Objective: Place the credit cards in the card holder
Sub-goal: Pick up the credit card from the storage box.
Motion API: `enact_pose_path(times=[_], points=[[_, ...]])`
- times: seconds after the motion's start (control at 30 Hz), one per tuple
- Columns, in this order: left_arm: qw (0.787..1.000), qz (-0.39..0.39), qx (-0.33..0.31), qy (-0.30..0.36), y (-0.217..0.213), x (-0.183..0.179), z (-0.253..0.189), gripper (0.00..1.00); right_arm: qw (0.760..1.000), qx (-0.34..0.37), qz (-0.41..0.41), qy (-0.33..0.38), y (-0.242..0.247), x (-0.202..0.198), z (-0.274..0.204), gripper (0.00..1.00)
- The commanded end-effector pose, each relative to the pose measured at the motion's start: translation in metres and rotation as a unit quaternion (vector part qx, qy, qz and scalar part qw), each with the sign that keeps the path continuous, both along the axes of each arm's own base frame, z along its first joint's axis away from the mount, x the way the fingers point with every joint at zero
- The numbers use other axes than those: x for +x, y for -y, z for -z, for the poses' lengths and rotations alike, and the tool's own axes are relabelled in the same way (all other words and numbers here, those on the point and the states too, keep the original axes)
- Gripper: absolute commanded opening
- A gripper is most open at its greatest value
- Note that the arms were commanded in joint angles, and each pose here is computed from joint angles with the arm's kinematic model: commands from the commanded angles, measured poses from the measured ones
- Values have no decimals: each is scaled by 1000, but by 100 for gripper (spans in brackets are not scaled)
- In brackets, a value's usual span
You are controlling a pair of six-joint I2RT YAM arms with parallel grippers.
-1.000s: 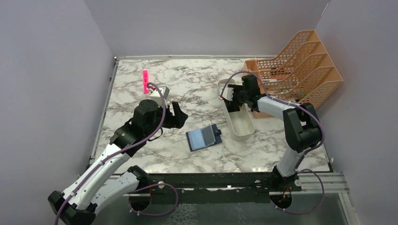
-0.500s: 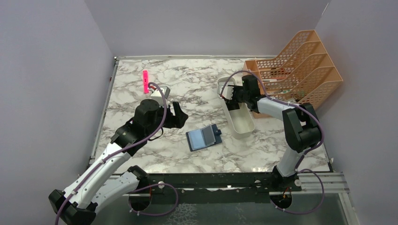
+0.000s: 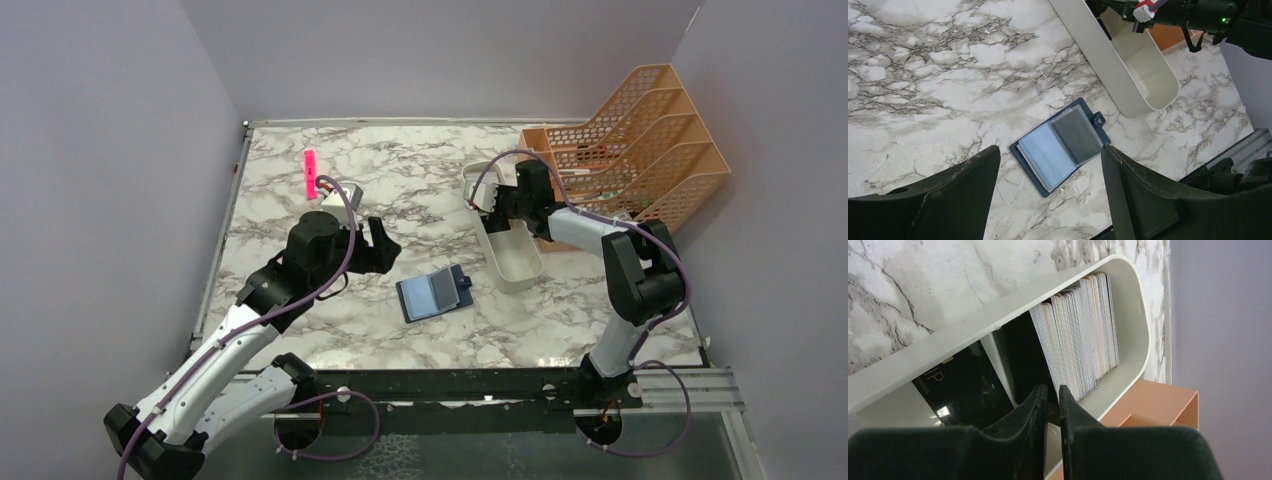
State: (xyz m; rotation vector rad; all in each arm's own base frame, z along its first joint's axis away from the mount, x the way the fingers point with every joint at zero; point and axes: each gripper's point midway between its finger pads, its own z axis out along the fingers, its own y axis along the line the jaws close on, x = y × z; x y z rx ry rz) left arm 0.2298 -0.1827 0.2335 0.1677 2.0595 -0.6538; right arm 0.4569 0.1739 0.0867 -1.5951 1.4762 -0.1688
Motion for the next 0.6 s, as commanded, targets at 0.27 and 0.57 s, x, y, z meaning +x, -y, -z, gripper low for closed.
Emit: enact_pose_path(times=[0.27, 0.57], points=[[1000, 3, 5, 4, 0, 0, 1, 77, 998, 27, 1, 56, -6, 12, -48, 4], [1000, 3, 6, 3, 0, 0, 1, 77, 998, 32, 2, 55, -6, 9, -57, 4]])
